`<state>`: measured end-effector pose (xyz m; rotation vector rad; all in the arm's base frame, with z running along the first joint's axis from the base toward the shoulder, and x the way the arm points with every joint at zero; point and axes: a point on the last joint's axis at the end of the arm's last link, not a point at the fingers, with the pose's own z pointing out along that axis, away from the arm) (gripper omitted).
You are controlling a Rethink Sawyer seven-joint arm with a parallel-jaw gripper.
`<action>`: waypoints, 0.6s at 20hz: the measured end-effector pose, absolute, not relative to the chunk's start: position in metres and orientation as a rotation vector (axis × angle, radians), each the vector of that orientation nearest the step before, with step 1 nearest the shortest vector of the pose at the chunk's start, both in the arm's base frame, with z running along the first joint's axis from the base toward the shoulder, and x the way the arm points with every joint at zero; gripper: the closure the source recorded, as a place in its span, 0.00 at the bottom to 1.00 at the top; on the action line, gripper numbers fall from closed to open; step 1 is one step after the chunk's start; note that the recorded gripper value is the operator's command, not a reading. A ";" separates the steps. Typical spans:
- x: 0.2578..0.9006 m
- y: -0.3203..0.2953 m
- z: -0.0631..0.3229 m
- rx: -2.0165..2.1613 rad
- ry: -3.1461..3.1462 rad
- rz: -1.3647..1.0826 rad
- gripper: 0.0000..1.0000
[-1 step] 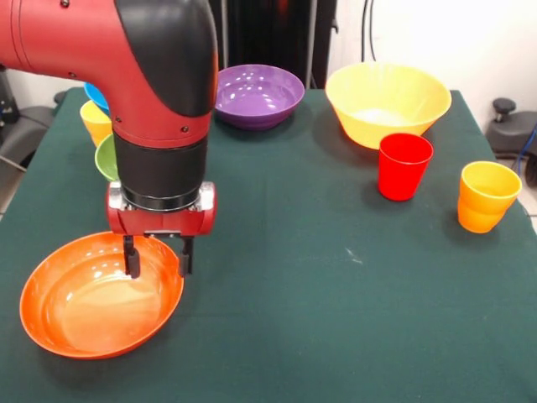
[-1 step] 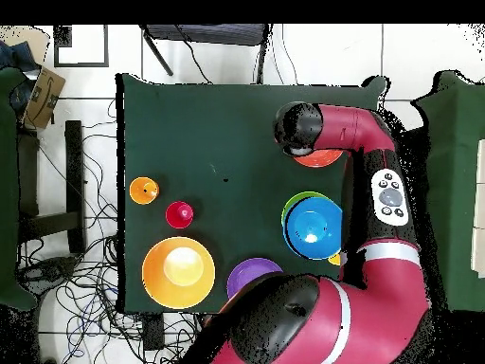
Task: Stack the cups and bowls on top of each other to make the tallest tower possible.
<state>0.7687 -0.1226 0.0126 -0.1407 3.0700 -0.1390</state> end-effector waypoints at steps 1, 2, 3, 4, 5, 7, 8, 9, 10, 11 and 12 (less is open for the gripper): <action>0.770 -0.120 0.013 -0.140 3.068 -0.129 0.00; 0.771 -0.118 0.013 -0.140 3.066 -0.121 0.00; 0.772 -0.116 0.014 -0.141 3.065 -0.116 0.00; 0.773 -0.115 0.014 -0.141 3.063 -0.110 0.00; 0.774 -0.112 0.014 -0.143 3.060 -0.100 0.00; 0.776 -0.107 0.015 -0.147 3.056 -0.089 0.00; 0.776 -0.106 0.015 -0.149 3.055 -0.088 0.00; 0.776 -0.105 0.015 -0.151 3.055 -0.088 0.00; 0.777 -0.103 0.015 -0.158 3.055 -0.090 0.00; 0.777 -0.101 0.015 -0.165 3.054 -0.093 0.00; 0.776 -0.099 0.014 -0.175 3.055 -0.100 0.00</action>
